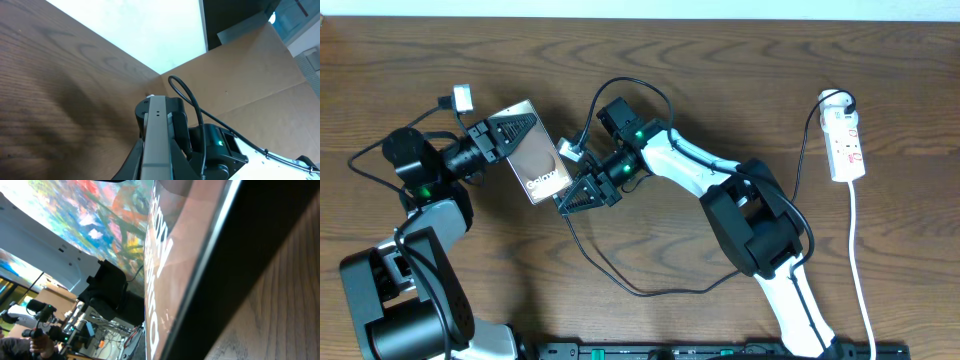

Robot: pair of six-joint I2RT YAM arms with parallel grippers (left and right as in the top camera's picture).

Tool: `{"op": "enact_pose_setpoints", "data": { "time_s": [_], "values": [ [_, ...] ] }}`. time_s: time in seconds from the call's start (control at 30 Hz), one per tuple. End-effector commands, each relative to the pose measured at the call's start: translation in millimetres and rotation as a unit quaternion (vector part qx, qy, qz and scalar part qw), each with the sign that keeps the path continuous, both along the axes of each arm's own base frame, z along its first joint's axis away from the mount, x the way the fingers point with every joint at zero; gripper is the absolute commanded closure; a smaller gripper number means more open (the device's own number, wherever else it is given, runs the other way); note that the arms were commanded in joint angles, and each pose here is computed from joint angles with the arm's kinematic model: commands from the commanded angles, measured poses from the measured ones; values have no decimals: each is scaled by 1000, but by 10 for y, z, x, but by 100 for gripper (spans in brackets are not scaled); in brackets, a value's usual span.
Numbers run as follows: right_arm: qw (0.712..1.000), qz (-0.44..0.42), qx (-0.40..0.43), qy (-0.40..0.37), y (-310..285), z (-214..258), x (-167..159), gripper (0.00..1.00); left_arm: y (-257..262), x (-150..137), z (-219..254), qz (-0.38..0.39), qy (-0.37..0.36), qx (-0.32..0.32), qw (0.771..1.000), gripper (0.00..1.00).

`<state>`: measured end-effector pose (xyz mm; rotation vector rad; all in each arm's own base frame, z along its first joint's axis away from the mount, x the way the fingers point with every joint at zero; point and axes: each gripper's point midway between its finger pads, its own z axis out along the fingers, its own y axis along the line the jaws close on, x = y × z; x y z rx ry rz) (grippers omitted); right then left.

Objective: Plug charger to phone and switch on socket

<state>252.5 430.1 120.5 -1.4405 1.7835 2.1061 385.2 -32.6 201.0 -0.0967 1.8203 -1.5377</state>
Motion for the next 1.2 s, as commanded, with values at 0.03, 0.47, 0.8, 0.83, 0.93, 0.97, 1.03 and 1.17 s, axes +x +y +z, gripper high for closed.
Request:
{"op": "enact_pose_setpoints", "data": {
  "time_s": [0.03, 0.47, 0.8, 0.83, 0.93, 0.97, 1.03, 1.17],
  "values": [
    [998, 24, 46, -34, 107, 421, -150, 99, -89, -32, 79, -22, -14, 5, 1000, 93],
    [998, 21, 38, -36, 112, 392, -142, 99, 10, -14, 81, -7, -2, -3, 1000, 93],
    [998, 20, 37, -37, 110, 391, -138, 99, 63, -47, 81, -11, 7, -10, 1000, 93],
    [998, 20, 37, -37, 110, 391, -138, 99, 62, -48, 81, -11, 8, -10, 1000, 93],
    [998, 20, 37, -37, 111, 388, -137, 99, 60, -51, 81, -12, 9, -11, 1000, 93],
    [998, 20, 36, -38, 112, 384, -135, 99, 58, -53, 81, -13, 11, -12, 1000, 92],
    [998, 17, 32, -41, 116, 367, -128, 99, 60, -55, 81, -13, 12, -12, 1000, 92],
    [999, 17, 31, -41, 116, 365, -128, 99, 61, -54, 84, -13, 10, -12, 1000, 93]
  ]
}}
